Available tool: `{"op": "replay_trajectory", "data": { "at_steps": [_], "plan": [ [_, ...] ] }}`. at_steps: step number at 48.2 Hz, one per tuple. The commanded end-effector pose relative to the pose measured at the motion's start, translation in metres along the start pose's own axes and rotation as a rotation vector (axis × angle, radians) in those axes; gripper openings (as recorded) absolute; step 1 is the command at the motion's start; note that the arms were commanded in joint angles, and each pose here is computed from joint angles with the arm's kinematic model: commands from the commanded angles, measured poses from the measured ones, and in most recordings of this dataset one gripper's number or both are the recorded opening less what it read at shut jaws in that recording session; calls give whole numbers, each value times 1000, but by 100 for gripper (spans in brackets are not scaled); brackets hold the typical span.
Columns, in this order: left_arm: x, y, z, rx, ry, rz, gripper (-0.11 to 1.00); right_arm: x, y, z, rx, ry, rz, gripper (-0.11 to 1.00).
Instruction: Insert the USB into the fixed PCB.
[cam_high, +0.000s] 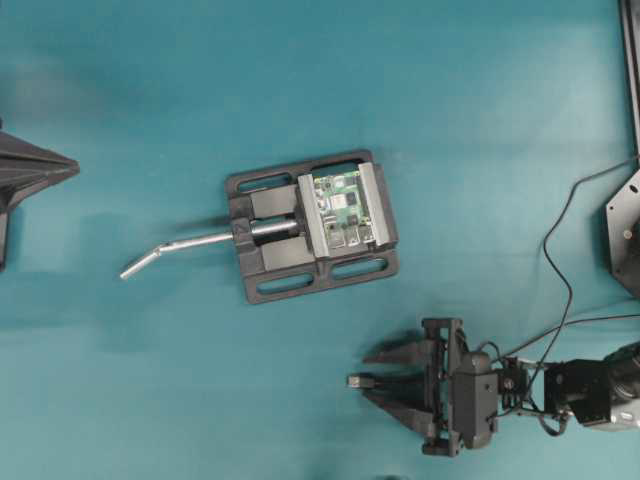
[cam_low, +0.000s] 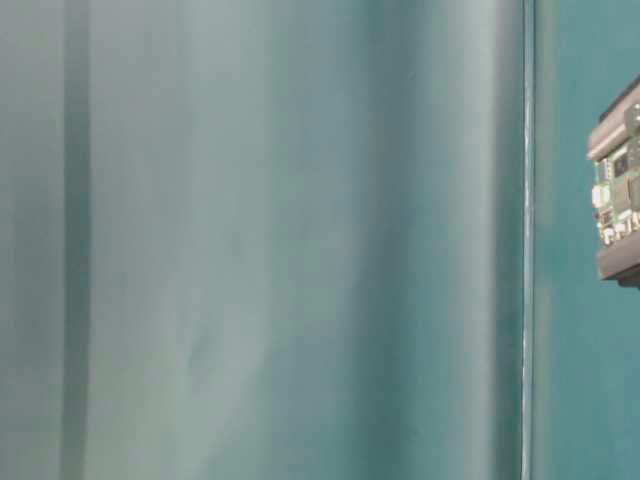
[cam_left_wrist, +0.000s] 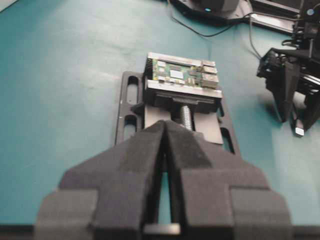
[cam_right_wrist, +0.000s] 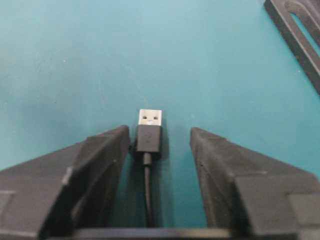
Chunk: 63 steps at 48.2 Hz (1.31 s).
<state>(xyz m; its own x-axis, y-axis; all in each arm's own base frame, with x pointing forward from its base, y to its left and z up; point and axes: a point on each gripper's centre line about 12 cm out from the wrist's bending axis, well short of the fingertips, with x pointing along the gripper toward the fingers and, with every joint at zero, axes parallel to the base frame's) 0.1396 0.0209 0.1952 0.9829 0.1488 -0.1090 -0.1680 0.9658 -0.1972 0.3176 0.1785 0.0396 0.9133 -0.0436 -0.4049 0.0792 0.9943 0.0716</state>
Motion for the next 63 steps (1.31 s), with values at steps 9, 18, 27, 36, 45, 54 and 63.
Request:
{"op": "replay_trajectory", "data": {
  "at_steps": [9,18,27,36,45,54,63],
  "plan": [
    [1,0,4,-7,-10,4,0,-2,9,-5,-3,39,26,40],
    [1,0,4,-6,-9,7,0,-4,14,-7,-3,54,41,38],
    [1,2,3,-6,-8,15,0,-4,14,-8,1,56,38,38],
    [0,4,-7,-7,37,24,-1,-5,12,-9,-1,59,36,30],
    [-1,5,-16,-5,107,33,0,-5,13,-8,-1,54,37,25],
    [-1,5,-16,-8,127,35,-1,-4,14,-6,4,45,37,26],
    [-1,5,-16,-6,126,35,0,-3,15,-4,4,30,37,25]
  ]
}}
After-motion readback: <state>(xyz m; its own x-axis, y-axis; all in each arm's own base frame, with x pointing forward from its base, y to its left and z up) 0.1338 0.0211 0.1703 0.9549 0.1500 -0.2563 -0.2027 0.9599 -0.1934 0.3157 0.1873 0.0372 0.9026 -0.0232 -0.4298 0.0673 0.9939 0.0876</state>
